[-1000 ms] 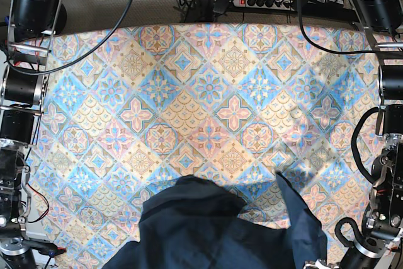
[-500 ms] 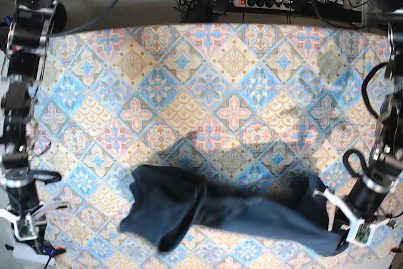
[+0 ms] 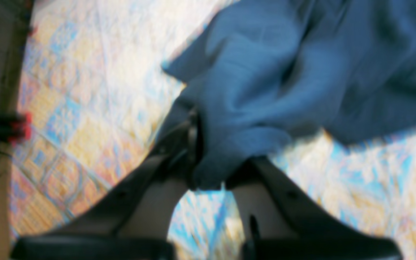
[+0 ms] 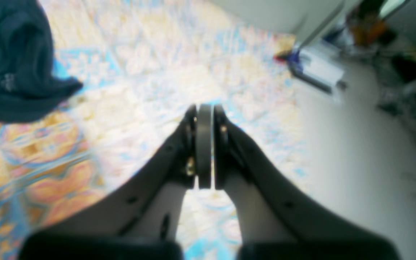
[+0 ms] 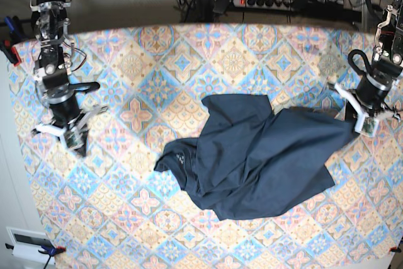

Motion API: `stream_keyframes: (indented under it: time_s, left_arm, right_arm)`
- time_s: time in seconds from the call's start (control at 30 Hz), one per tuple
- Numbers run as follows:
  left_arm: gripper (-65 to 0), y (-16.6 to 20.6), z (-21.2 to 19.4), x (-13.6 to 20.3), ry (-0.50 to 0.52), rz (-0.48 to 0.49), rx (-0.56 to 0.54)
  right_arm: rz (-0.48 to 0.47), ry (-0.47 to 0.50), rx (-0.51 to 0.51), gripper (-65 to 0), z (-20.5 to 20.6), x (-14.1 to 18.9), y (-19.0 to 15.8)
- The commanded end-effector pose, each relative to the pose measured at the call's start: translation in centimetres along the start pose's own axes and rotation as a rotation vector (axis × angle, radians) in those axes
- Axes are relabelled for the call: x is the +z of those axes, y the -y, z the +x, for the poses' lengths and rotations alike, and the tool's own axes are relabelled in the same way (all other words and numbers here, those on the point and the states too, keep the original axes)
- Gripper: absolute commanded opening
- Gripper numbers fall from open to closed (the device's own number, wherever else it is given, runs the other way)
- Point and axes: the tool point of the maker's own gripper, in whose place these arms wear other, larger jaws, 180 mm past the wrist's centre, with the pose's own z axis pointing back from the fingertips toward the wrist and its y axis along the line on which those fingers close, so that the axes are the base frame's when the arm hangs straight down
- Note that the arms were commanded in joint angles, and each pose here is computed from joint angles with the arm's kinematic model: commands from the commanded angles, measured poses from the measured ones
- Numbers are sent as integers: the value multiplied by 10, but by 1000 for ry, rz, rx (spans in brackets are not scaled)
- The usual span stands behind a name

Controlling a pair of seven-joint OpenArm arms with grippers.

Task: Layout the t-shirt on the table in an organized manner, then fold the t-shirt properly
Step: 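Grasp the t-shirt's loose corner with the right gripper and pull it outward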

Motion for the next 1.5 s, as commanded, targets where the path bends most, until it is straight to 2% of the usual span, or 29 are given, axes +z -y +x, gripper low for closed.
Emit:
stream_keyframes:
  time_s: [0.0, 0.13, 0.27, 0.37, 0.47, 0.6, 0.73, 0.83, 0.97, 1.17, 1.3, 1.47]
  left_arm:
    - [-650, 0, 3, 6, 11, -6, -21]
    - [-650, -1, -26, 15, -70, -2, -15]
    - [-650, -7, -36, 15, -94, 35, -60]
    - [-650, -15, -42, 18, -88, 123, -108]
    - [-650, -32, -46, 25, -79, 251, -156]
    - [-650, -47, -40, 28, -50, 407, -195]
    - [-650, -50, -38, 29, -47, 475, -229]
    - [-650, -51, -39, 29, -50, 482, -238]
    - [-650, -50, -39, 29, -50, 480, -238]
    - [-650, -50, -39, 29, -50, 479, -235]
    - [-650, -48, -40, 28, -50, 473, -233]
    - [-650, -47, -40, 28, -51, 473, -232]
  right_arm:
    - [22, 56, 10, -639, 15, 1, -7]
    - [165, 41, 24, -636, 9, 0, -61]
    - [274, 47, 43, -559, 15, -1, -103]
    - [357, -2, 84, -487, 13, -2, -133]
    - [404, 16, 101, -435, 31, -7, -154]
    - [384, 68, 98, -393, 63, -30, -153]
    - [363, -25, 75, -390, 39, -61, -150]
    - [359, -94, 44, -390, 21, -81, -154]
    - [348, -121, 19, -390, 23, -104, -156]
    - [340, -182, 13, -389, 3, -113, -153]
    - [315, -193, 20, -390, 6, -127, -141]
    - [326, -196, 9, -389, 6, -127, -148]
